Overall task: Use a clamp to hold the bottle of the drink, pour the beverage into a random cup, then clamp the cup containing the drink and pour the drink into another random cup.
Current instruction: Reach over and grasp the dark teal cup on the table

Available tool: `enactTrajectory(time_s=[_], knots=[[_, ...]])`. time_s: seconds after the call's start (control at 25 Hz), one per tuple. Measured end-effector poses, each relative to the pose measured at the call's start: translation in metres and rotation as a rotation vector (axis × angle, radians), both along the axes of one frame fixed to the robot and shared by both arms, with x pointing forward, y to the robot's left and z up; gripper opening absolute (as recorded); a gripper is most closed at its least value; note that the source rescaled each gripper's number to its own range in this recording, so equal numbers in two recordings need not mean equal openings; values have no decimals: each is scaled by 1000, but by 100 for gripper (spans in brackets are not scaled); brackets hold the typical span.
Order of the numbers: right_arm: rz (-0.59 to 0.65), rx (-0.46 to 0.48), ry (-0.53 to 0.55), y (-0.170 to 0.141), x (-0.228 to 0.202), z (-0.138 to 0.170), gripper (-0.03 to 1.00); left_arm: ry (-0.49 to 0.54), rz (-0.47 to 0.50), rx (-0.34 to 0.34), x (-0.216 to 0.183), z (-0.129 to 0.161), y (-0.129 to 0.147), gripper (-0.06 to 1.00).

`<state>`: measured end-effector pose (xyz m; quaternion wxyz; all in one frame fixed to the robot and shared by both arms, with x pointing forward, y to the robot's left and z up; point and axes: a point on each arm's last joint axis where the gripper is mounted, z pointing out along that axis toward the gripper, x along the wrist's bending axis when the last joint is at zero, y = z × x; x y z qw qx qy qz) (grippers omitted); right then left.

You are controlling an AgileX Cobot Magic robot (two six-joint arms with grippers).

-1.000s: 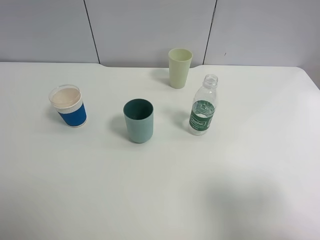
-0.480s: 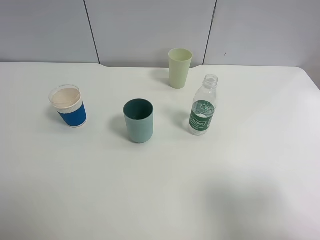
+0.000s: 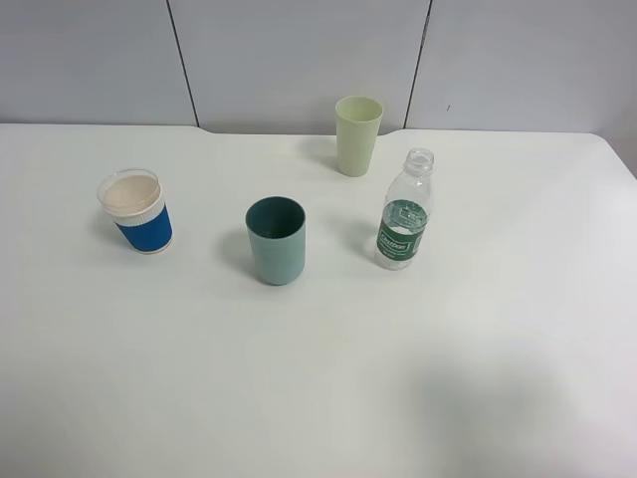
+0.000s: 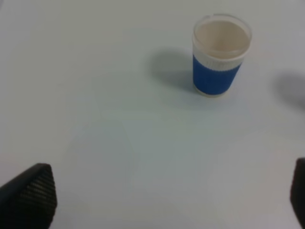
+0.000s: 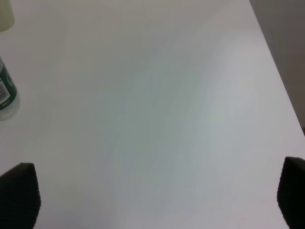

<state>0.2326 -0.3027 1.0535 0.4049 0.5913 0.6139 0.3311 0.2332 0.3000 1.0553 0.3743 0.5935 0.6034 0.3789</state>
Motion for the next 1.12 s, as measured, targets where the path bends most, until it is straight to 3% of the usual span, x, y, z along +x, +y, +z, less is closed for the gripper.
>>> enactTrajectory(time_s=[0.28, 0.44, 0.92, 1.12], knots=[[0, 0, 0, 0, 0, 0, 100, -3, -12, 32, 24, 16, 1, 100], [0, 0, 0, 0, 0, 0, 100, 23, -98, 41, 43, 19, -1, 100], [0, 0, 0, 0, 0, 0, 100, 278, -389, 111, 89, 2, -28, 100], [0, 0, 0, 0, 0, 0, 100, 395, -452, 144, 106, -10, -41, 100]])
